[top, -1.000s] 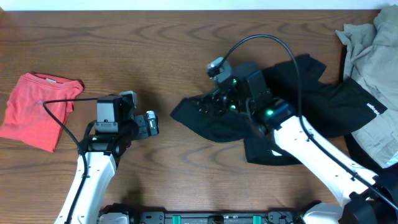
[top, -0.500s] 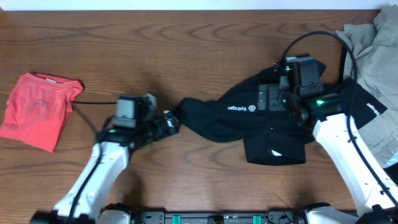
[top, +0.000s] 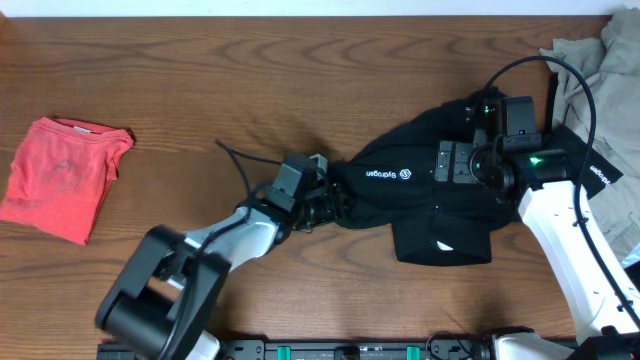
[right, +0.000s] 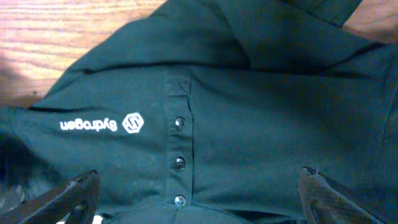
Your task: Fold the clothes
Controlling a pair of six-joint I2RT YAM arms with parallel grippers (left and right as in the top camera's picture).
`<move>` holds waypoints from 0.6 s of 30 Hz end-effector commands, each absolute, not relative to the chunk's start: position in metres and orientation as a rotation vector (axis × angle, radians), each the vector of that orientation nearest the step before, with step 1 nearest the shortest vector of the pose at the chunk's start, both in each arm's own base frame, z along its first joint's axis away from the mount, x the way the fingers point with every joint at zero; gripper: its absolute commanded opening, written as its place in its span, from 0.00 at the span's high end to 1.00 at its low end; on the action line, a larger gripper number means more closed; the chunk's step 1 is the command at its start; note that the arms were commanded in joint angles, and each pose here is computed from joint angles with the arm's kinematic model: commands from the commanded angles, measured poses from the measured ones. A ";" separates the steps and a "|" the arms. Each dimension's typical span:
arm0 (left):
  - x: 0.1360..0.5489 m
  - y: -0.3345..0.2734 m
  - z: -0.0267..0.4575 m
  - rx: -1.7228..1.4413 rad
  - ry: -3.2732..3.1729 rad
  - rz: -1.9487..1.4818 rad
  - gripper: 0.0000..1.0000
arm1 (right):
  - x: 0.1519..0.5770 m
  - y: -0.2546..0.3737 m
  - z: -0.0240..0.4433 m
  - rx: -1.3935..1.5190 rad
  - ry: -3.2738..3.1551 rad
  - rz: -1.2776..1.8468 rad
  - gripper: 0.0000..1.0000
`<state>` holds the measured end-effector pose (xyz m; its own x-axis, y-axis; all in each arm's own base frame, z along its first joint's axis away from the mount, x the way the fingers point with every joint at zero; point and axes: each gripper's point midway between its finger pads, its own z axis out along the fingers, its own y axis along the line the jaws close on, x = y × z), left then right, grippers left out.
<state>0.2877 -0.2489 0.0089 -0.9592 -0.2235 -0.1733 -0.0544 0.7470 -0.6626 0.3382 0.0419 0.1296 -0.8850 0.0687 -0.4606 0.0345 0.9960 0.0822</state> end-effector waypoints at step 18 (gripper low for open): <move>0.476 0.001 0.164 -0.617 2.127 -0.735 0.02 | 0.326 0.026 0.127 0.117 2.701 -0.005 0.01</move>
<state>0.4724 0.0022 0.1301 -0.5618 -0.6548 -0.5057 -0.2534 0.7180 -0.6482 0.3254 0.0307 0.1229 -0.9083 0.0655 -0.4133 0.0619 0.9978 0.0220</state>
